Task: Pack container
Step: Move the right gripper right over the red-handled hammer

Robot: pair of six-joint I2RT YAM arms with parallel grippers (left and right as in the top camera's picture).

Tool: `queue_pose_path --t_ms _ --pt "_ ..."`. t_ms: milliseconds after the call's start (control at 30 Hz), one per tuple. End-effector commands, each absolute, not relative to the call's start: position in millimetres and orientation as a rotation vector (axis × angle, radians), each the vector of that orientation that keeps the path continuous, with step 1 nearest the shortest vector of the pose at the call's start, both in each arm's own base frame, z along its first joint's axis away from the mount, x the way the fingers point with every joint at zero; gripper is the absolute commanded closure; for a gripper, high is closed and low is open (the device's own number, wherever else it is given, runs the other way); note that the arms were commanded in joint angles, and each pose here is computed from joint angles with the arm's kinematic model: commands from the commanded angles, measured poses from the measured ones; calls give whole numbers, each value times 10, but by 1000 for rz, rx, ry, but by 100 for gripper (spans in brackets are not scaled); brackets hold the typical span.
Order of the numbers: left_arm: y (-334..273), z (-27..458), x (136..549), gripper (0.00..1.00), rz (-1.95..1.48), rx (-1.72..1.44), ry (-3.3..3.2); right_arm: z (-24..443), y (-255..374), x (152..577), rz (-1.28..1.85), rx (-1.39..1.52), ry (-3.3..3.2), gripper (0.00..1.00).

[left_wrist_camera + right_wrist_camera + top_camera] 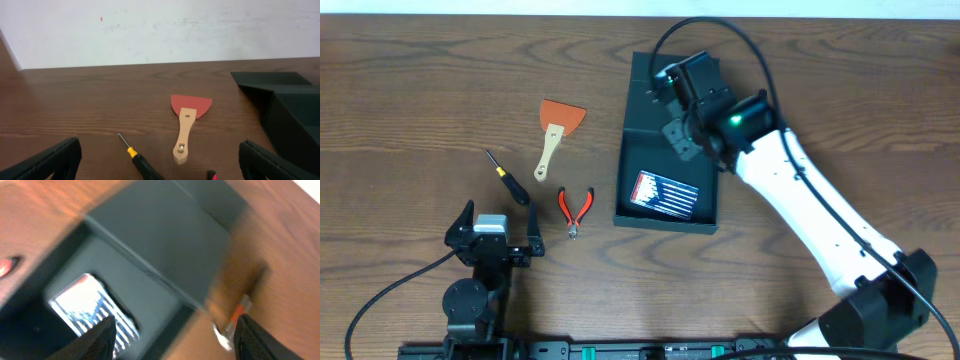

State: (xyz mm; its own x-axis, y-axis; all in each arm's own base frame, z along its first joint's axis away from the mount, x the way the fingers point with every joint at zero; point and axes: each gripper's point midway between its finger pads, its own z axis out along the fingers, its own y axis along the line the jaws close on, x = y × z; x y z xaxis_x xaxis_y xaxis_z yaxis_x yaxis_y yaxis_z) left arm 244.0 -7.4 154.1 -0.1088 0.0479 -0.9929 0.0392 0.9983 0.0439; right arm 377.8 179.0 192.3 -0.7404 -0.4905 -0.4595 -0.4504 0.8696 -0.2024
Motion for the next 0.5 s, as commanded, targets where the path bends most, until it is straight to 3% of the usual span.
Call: queue_pose_path --t_ms 0,467 --pt "-87 1386 2441 1 10 86 1716 2141 1249 3846 -271 -278 2569 43" --pt "-87 1386 2441 2 10 86 1716 1864 116 3399 -233 285 2900 28"
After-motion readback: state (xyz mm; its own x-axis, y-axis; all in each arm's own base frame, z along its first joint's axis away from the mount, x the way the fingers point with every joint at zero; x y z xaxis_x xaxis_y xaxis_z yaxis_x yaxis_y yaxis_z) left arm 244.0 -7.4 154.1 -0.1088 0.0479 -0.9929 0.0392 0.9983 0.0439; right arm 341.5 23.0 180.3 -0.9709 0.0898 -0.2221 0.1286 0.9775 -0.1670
